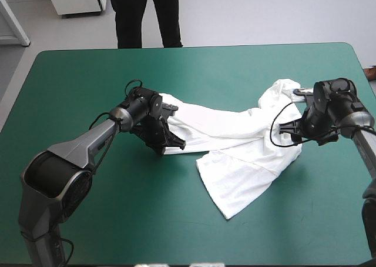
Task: Fold the cloth
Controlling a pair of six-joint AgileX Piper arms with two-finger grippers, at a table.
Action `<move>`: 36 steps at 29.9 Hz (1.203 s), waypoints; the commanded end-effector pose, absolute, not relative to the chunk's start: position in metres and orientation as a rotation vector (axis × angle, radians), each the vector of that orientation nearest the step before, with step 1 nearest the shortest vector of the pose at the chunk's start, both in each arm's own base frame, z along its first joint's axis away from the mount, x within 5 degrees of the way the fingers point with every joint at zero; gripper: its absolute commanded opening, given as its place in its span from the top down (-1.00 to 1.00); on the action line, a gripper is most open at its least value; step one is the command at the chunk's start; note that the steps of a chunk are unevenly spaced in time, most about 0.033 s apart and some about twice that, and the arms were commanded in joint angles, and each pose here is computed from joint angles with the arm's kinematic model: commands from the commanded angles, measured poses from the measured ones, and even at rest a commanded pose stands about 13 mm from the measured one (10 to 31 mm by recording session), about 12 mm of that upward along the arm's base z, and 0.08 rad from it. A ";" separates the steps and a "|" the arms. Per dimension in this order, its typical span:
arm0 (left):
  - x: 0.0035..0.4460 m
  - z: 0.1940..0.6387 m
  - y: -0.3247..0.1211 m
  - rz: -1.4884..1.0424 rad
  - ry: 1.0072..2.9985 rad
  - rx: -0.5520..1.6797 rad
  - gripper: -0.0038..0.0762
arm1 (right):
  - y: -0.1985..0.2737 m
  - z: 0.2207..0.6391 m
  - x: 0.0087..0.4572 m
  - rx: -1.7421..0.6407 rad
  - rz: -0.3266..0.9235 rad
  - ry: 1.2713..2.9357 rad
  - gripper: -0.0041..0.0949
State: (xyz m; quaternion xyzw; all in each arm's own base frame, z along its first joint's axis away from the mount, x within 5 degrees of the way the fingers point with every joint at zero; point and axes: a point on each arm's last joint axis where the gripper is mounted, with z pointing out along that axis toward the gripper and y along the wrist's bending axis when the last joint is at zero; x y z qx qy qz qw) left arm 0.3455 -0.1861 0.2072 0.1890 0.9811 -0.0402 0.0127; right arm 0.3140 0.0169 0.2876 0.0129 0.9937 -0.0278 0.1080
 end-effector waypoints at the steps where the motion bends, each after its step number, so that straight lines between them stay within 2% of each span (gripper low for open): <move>1: 0.348 0.210 -0.193 -0.195 3.003 0.576 0.93 | 0.005 0.292 0.323 0.090 -0.031 2.856 -0.28; 9: 0.348 0.210 -0.194 -0.197 2.996 0.574 0.93 | 0.006 0.259 0.343 0.104 -0.010 2.905 -0.26; 18: 0.348 0.210 -0.194 -0.197 2.996 0.576 0.93 | 0.009 0.225 0.351 0.130 0.034 2.973 -0.08; 20: 0.348 0.210 -0.194 -0.197 2.996 0.576 0.93 | 0.009 0.222 0.351 0.132 0.037 2.977 0.02; 22: 0.348 0.210 -0.194 -0.200 2.996 0.574 0.93 | 0.009 0.221 0.351 0.132 0.036 2.985 0.25; 24: 0.348 0.211 -0.193 -0.193 2.993 0.578 0.93 | 0.009 0.221 0.350 0.133 0.035 2.998 0.63; 25: 0.348 0.214 -0.193 -0.189 2.990 0.581 0.93 | 0.009 0.221 0.348 0.124 0.028 3.013 0.91; 30: 0.351 0.248 -0.188 -0.128 2.910 0.605 0.93 | 0.008 0.236 0.339 0.102 0.025 3.021 0.95; 36: 0.350 0.321 -0.178 -0.040 2.747 0.605 0.93 | 0.008 0.303 0.307 0.080 0.036 2.832 0.95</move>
